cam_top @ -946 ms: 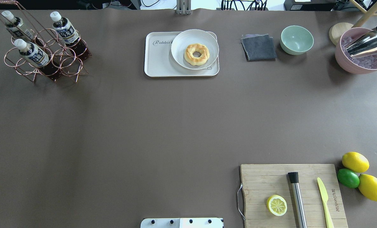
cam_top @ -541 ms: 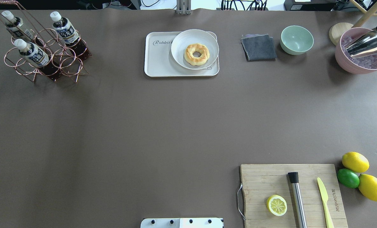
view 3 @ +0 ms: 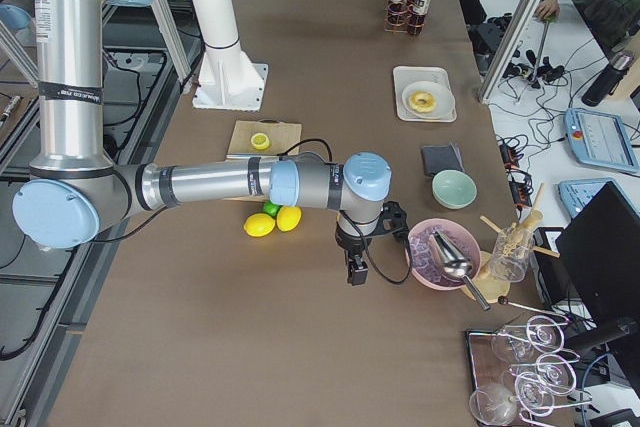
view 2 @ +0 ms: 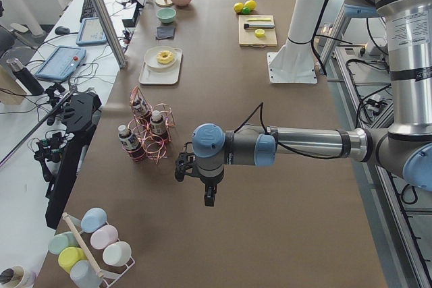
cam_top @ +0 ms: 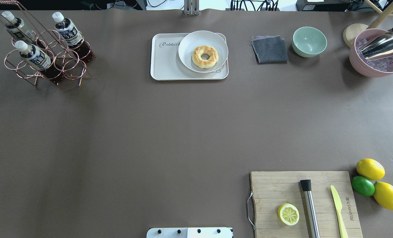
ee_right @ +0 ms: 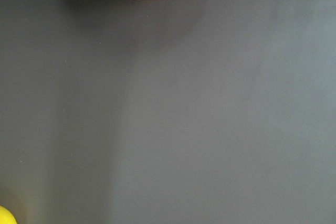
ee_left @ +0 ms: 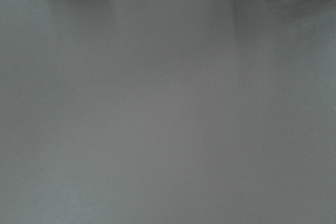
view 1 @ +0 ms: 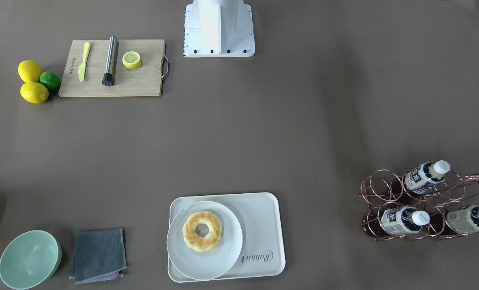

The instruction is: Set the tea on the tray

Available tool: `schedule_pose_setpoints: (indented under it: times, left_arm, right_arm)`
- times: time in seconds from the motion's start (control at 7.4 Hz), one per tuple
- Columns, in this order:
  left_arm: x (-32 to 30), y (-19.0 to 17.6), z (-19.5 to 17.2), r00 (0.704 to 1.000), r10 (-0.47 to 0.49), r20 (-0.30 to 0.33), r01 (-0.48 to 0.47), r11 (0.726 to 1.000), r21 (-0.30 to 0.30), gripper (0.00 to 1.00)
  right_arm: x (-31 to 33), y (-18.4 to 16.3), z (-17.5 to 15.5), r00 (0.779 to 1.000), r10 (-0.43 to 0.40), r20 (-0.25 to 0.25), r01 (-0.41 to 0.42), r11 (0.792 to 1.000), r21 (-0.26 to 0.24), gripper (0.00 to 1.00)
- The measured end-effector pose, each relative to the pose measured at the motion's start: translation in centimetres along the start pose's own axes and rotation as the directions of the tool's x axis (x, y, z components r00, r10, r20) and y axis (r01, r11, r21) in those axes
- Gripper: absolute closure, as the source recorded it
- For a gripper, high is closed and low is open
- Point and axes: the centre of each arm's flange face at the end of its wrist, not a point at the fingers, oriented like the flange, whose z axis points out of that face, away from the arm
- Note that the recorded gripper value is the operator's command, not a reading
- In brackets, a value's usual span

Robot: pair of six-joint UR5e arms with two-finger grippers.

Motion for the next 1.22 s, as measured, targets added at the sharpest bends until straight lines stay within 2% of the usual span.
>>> schedule_pose_setpoints:
  times: [0.68, 0.95, 1.22]
  left_arm:
    - [2.0, -5.7, -3.5, 0.995, 0.104, 0.009, -0.104, 0.987, 0.124, 0.03]
    - [2.8, -6.5, -4.4, 0.987, 0.158, 0.020, -0.160, 0.970, 0.183, 0.03]
    - [4.2, -7.5, -5.8, 0.971, 0.236, 0.043, -0.239, 0.935, 0.262, 0.03]
  right_arm:
    - [-0.4, -0.6, -0.5, 1.000, 0.000, 0.013, 0.000, 1.000, 0.013, 0.00]
    - [-1.0, -1.6, -1.5, 0.999, -0.044, 0.004, 0.044, 0.997, 0.070, 0.00]
    - [-2.3, -3.5, -2.8, 0.997, -0.073, 0.018, 0.070, 0.990, 0.124, 0.00]
